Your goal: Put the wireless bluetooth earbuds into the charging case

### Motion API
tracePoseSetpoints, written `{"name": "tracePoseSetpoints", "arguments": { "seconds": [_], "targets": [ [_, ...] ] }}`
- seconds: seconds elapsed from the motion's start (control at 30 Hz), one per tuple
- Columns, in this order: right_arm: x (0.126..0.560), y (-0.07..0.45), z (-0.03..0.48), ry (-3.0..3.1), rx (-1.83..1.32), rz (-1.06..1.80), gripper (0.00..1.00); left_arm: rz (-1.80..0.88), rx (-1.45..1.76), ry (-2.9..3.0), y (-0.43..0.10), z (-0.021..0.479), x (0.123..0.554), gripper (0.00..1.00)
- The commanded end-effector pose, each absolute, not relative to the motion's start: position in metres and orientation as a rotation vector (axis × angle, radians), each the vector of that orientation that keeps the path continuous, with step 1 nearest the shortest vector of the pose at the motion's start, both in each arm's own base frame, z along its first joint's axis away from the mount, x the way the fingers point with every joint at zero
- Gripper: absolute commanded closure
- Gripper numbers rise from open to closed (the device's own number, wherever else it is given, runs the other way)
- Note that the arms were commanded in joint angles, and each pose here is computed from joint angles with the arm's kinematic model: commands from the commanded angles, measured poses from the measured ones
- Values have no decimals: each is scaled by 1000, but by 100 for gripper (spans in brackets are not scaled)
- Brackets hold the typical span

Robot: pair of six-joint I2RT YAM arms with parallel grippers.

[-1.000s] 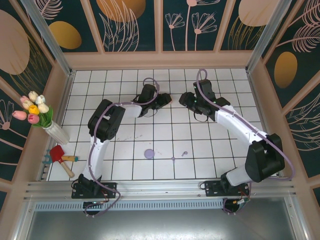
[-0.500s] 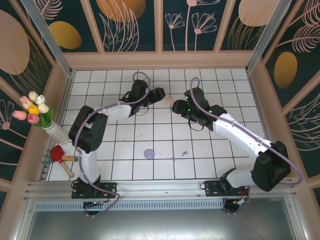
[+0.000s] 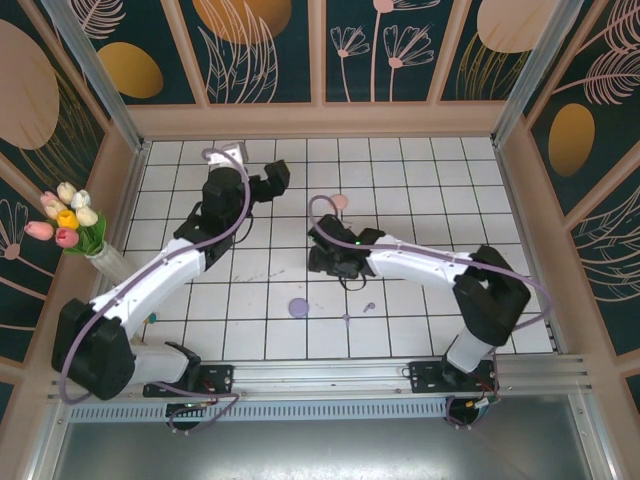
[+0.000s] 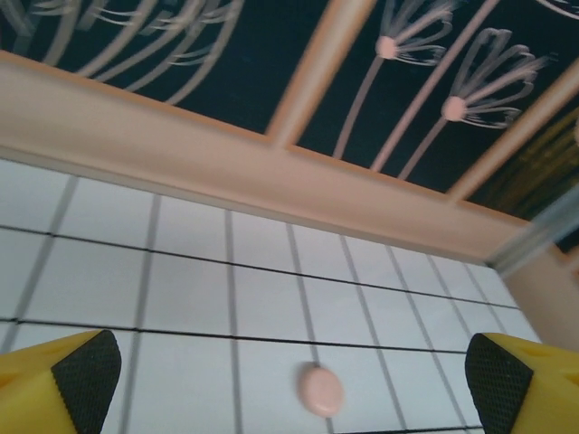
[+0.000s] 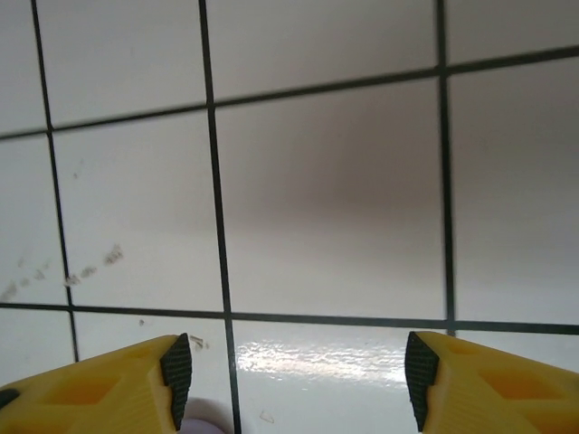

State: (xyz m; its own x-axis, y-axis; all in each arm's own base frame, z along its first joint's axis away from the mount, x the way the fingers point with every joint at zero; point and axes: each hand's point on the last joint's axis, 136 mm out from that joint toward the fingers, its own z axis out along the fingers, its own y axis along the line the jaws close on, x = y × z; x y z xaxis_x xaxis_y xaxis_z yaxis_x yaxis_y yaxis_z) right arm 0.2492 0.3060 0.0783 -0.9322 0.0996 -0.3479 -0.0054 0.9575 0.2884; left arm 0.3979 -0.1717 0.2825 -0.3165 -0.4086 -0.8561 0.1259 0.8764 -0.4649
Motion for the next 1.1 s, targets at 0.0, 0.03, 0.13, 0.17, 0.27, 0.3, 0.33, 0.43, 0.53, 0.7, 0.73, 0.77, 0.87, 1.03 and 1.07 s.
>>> {"name": "tracePoseSetpoints", "arguments": {
  "seconds": [0.0,0.03,0.13,0.17,0.27,0.3,0.33,0.43,0.53,0.7,0.73,0.77,0.87,1.03,1.07],
  "targets": [
    [239,324,77,2772,94,343,30,-373,-395,1746,-124,286,390,1],
    [235,330,73,2789,88,325,29,-360,-391,1735,-120,288,387,1],
    [222,349,62,2842,90,291,25,-330,-378,1733,-114,286,382,1],
    [218,353,59,2856,95,280,25,-326,-378,1735,-113,286,381,1],
    [205,363,49,2896,117,242,25,-310,-404,1744,-109,279,381,1],
    [202,363,45,2907,132,221,25,-303,-416,1745,-106,277,381,1],
    [199,363,41,2916,141,196,25,-297,-423,1745,-105,275,381,1],
    [189,363,35,2930,164,148,26,-298,-437,1737,-101,275,380,1],
    [182,364,30,2943,180,138,26,-291,-421,1746,-101,276,380,1],
    [173,372,23,2966,167,115,26,-259,-457,1753,-93,276,380,1],
    [171,373,22,2970,164,109,26,-262,-465,1750,-91,276,380,1],
    [169,374,21,2973,159,99,26,-266,-469,1748,-90,276,379,1],
    [164,378,19,2984,147,90,27,-275,-481,1747,-88,277,378,1],
    [162,377,13,2990,137,82,29,-301,-490,1746,-87,279,377,1],
    [161,376,12,2992,135,79,29,-306,-488,1746,-87,280,376,1]
  ]
}}
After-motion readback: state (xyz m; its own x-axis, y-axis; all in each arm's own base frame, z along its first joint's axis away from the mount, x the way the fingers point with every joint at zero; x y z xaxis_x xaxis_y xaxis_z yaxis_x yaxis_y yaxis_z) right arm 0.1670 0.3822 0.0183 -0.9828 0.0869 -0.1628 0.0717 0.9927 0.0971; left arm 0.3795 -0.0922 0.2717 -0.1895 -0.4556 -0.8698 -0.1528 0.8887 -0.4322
